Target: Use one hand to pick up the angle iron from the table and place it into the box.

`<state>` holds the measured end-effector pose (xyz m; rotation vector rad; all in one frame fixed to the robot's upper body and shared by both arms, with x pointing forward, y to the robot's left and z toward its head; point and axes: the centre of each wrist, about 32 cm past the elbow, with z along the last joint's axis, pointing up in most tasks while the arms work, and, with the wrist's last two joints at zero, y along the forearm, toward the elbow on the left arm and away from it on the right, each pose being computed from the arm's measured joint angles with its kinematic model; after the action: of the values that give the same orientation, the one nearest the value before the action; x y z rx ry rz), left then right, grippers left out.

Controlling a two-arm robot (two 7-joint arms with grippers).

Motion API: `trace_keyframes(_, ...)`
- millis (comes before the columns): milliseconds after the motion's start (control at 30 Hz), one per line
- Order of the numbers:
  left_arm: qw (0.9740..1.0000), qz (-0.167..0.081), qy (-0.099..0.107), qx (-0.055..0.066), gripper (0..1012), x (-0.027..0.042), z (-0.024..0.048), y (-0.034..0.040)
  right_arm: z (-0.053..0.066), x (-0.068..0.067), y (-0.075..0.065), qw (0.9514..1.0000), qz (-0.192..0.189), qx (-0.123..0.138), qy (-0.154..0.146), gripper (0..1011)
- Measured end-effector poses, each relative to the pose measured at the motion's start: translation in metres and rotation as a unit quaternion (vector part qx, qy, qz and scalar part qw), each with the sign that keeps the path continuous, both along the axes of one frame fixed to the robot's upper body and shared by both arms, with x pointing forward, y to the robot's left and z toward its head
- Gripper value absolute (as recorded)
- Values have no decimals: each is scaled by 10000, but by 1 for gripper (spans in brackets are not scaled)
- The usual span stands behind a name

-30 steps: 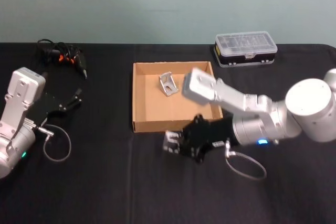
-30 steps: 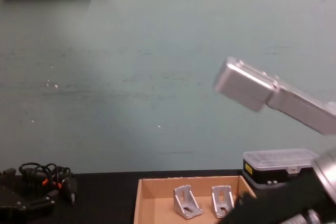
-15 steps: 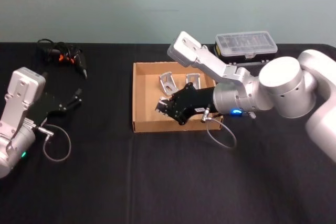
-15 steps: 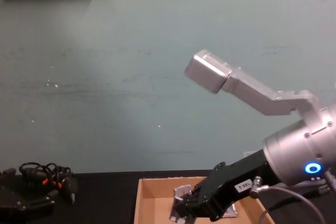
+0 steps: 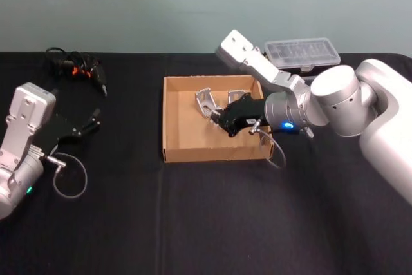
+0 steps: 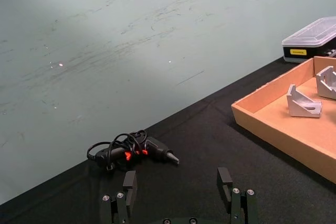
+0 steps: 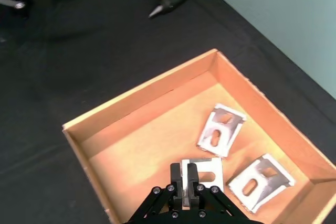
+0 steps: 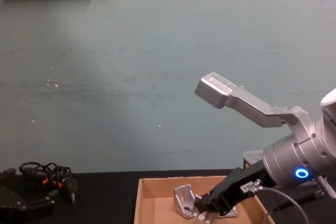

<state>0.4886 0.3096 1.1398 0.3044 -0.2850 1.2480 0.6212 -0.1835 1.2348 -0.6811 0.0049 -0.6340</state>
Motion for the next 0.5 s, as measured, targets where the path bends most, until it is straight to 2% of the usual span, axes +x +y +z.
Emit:
trace_keyframes(267, 10000, 0, 0, 0, 1000, 0, 0, 0, -65, 65, -8, 9998, -150, 122, 45, 66)
trace_keyframes(500, 10000, 0, 0, 0, 1000, 0, 0, 0, -63, 83, -3, 9997, -159, 150, 49, 66)
